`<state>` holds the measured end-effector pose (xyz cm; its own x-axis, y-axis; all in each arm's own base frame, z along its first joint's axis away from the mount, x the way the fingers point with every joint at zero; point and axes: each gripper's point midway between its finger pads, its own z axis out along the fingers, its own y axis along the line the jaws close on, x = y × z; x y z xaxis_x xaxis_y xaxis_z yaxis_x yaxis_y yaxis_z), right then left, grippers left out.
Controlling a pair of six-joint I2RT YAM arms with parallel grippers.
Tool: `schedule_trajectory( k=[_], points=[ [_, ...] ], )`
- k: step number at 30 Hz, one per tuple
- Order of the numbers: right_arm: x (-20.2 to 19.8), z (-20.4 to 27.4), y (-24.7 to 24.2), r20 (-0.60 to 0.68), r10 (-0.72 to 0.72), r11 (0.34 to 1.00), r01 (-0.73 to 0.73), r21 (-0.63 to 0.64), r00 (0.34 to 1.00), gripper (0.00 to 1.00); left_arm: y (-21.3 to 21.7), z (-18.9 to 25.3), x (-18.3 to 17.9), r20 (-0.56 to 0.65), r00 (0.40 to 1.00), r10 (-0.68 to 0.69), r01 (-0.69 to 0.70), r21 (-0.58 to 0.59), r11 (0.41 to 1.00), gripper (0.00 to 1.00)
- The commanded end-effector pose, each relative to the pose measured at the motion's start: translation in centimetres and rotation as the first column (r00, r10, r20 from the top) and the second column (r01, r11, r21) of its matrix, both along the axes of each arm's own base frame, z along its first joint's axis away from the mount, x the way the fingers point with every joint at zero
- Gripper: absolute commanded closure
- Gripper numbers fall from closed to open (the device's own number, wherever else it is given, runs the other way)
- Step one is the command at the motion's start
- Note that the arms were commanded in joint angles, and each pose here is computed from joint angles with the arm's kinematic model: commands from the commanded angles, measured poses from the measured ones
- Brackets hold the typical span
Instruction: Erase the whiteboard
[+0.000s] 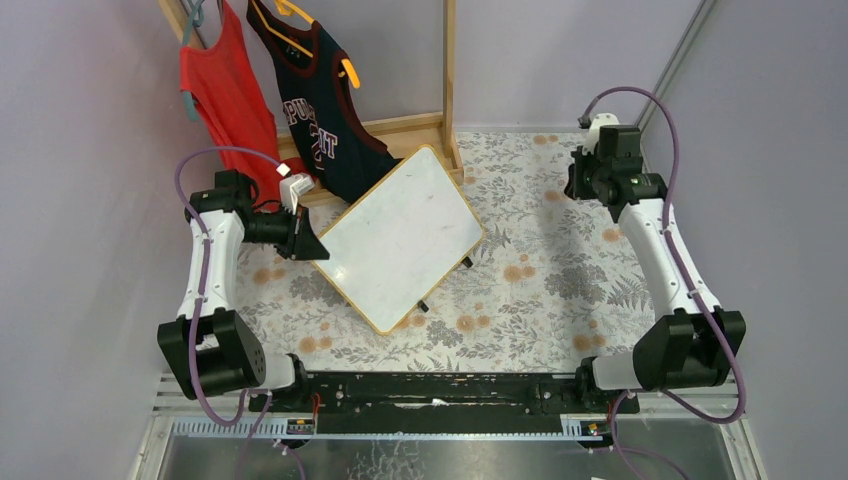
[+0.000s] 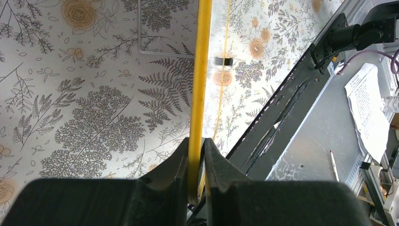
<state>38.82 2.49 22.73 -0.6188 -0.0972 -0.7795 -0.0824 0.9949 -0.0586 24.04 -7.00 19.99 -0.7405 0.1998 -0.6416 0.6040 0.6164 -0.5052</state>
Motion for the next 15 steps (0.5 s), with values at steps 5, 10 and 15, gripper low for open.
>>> schedule_trajectory(
  k=[5,10,15],
  points=[
    [-1.8,-0.2,-2.2,-0.013,-0.03,0.999,0.03,0.023,0.999,1.0,1.7,-0.7,1.6,0.077,0.996,0.042,-0.052,0.136,0.989,1.0],
    [-2.3,-0.7,-2.7,-0.011,-0.05,0.998,0.05,0.04,0.999,1.0,1.7,0.5,1.3,0.103,0.992,0.073,-0.087,0.144,0.986,1.0],
    [-2.7,-1.2,-2.9,-0.011,-0.058,0.997,0.058,0.052,0.998,1.0,1.7,1.7,0.9,0.133,0.987,0.093,-0.113,0.152,0.982,1.0]
  ],
)
